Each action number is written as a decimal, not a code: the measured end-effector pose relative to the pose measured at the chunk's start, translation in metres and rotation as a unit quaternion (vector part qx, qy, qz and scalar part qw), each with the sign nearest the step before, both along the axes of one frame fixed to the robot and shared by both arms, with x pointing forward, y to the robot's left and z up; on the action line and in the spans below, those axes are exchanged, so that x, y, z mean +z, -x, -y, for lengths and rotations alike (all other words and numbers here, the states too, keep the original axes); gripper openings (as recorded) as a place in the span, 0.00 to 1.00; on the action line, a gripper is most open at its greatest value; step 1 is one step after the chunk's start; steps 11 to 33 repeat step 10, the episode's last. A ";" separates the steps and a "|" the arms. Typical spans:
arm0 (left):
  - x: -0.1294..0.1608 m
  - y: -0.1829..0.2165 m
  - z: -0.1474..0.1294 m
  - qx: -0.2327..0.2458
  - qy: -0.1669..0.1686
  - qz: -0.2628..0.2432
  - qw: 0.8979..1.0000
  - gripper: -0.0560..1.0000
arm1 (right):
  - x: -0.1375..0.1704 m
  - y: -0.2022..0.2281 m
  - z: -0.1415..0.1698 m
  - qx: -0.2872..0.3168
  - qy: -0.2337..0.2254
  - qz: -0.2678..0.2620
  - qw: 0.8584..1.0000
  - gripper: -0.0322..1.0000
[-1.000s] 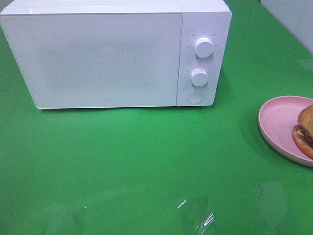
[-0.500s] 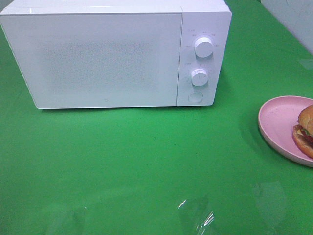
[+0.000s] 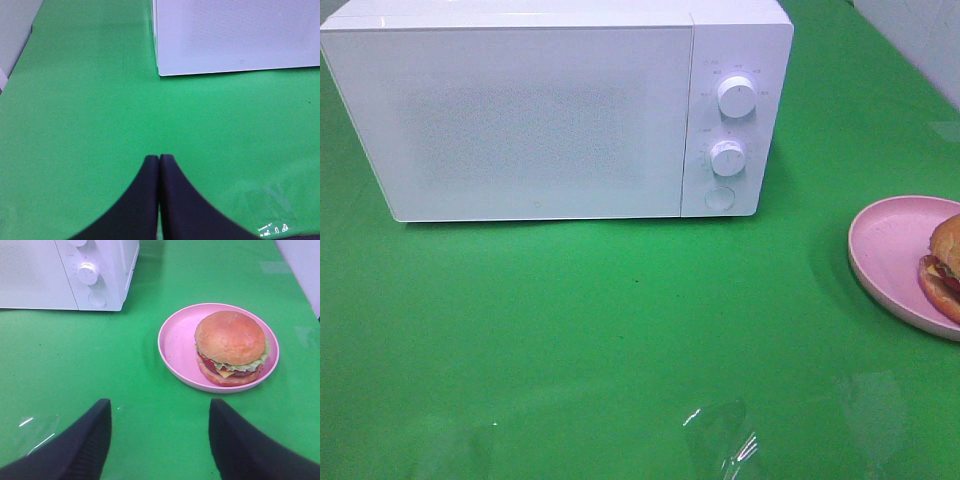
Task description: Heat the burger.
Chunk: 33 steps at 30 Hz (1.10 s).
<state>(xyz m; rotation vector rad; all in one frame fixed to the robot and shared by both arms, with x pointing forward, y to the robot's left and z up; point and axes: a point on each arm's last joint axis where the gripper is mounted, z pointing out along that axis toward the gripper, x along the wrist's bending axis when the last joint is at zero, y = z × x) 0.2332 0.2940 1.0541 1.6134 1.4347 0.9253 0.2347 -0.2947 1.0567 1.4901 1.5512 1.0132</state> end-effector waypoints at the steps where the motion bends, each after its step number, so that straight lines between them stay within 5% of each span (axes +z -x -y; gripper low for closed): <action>1: 0.000 0.000 0.000 0.000 0.000 0.000 1.000 0.05 | 0.000 0.000 0.000 0.000 0.000 0.000 1.000 0.57; 33: 0.000 0.000 0.000 0.000 0.000 0.000 1.000 0.05 | 0.000 0.000 0.000 0.000 0.000 0.000 1.000 0.57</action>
